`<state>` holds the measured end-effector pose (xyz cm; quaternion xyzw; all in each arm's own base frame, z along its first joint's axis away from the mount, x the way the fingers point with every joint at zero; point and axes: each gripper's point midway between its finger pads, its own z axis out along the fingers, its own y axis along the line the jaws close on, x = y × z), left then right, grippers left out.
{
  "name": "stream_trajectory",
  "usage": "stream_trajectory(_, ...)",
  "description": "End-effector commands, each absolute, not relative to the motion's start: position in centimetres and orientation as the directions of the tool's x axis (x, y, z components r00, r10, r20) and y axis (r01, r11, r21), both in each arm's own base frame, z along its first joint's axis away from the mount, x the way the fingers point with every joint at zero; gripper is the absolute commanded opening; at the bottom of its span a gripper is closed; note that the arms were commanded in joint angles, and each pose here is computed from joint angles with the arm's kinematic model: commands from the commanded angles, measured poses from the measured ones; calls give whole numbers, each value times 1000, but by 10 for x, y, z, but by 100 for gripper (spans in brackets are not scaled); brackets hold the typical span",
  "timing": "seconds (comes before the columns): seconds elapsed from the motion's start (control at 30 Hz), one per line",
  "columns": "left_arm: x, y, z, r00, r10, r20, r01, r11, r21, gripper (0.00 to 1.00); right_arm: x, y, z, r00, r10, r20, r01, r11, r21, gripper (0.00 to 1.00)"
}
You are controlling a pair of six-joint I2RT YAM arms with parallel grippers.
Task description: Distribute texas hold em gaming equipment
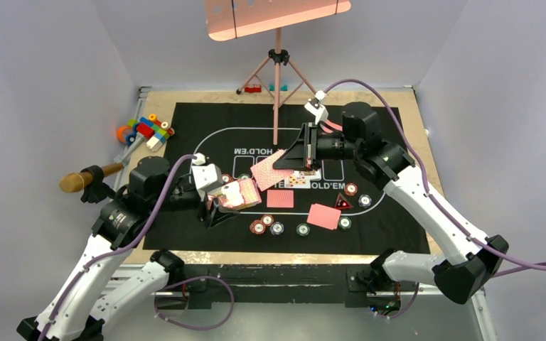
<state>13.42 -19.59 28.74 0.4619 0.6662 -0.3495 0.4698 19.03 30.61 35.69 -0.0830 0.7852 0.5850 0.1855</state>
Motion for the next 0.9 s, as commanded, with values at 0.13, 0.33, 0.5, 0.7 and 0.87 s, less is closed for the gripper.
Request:
stream_trajectory(0.13, 132, -198, 319, -45, 225, -973, 950, 312, 29, 0, 236, 292, 293, -908, 126, -400, -305, 457, 836, 0)
stream_trajectory(0.33, 131, -197, 319, -44, 228, -973, 949, 315, 31, 0, 284, 296, 187, -928, 102, -359, -221, 625, 749, 0)
stream_trajectory(0.5, 130, -196, 319, -47, 230, -972, 949, 313, 29, 0, 318, 296, 113, -924, 130, -361, -162, 721, 674, 0)
stream_trajectory(0.7, 129, -197, 318, -52, 228, -972, 952, 307, 21, 0, 328, 296, 63, -926, 156, -343, -115, 750, 652, 0)
stream_trajectory(0.87, 128, -198, 318, -56, 220, -974, 953, 301, 13, 0, 325, 282, 43, -923, 170, -344, -74, 800, 595, 0)
